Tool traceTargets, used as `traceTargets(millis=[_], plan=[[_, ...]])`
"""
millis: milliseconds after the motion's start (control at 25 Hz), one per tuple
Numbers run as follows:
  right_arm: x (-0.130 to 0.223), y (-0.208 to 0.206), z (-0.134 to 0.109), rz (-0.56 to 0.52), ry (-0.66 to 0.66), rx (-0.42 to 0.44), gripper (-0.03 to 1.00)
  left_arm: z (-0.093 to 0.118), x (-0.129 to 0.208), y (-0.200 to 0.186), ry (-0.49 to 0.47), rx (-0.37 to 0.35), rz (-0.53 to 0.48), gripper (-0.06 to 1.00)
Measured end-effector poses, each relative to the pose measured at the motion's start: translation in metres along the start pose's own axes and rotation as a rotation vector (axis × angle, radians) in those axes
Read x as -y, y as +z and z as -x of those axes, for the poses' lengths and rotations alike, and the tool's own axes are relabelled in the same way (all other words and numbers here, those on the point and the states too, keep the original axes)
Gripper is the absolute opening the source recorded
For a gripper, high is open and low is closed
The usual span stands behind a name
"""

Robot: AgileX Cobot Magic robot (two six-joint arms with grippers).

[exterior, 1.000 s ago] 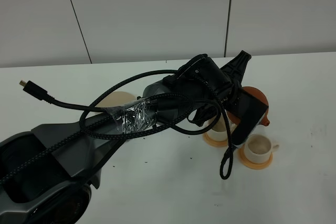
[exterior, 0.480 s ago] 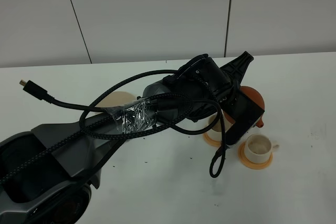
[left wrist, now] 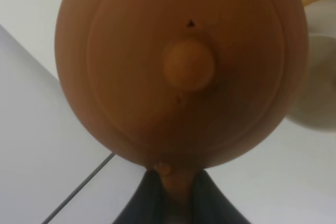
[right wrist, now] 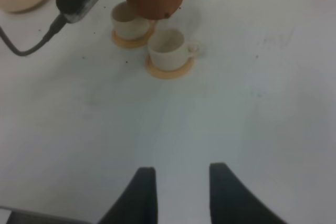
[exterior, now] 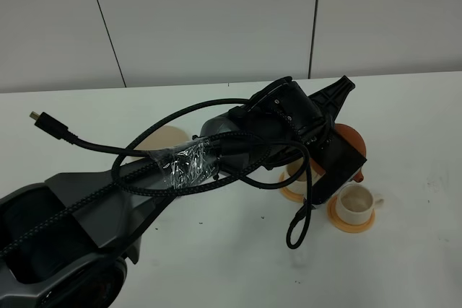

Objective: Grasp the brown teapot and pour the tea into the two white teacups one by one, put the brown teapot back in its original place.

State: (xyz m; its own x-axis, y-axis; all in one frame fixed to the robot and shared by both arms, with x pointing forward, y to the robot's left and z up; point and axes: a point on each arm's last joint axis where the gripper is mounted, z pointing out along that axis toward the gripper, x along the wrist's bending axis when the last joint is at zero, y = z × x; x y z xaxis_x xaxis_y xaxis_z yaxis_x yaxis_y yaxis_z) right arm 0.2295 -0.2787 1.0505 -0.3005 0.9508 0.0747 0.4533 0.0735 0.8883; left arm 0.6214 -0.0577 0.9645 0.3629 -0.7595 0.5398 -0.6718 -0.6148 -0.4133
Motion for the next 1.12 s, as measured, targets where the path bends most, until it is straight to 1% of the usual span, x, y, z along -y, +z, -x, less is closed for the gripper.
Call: traceTargets(millis=[280, 440, 840, 1120], plan=[[0.0, 0.0, 0.0, 0.0, 0.0, 0.0, 0.24, 0.0028, 0.0038, -0.0069, -0.004, 0.056, -0.014, 0.17], [0.0, 0.0, 0.0, 0.0, 0.0, 0.0, 0.24, 0.0037, 0.0039, -0.0069, 0.025, 0.066, -0.015, 0.17], [0.0, 0.0, 0.0, 0.0, 0.0, 0.0, 0.24, -0.0002, -0.0013, -0.0084, 0.094, 0.038, -0.005, 0.17], [0.0, 0.0, 0.0, 0.0, 0.0, 0.0, 0.24, -0.0008, -0.0017, -0.0085, 0.127, 0.032, -0.004, 0.17]])
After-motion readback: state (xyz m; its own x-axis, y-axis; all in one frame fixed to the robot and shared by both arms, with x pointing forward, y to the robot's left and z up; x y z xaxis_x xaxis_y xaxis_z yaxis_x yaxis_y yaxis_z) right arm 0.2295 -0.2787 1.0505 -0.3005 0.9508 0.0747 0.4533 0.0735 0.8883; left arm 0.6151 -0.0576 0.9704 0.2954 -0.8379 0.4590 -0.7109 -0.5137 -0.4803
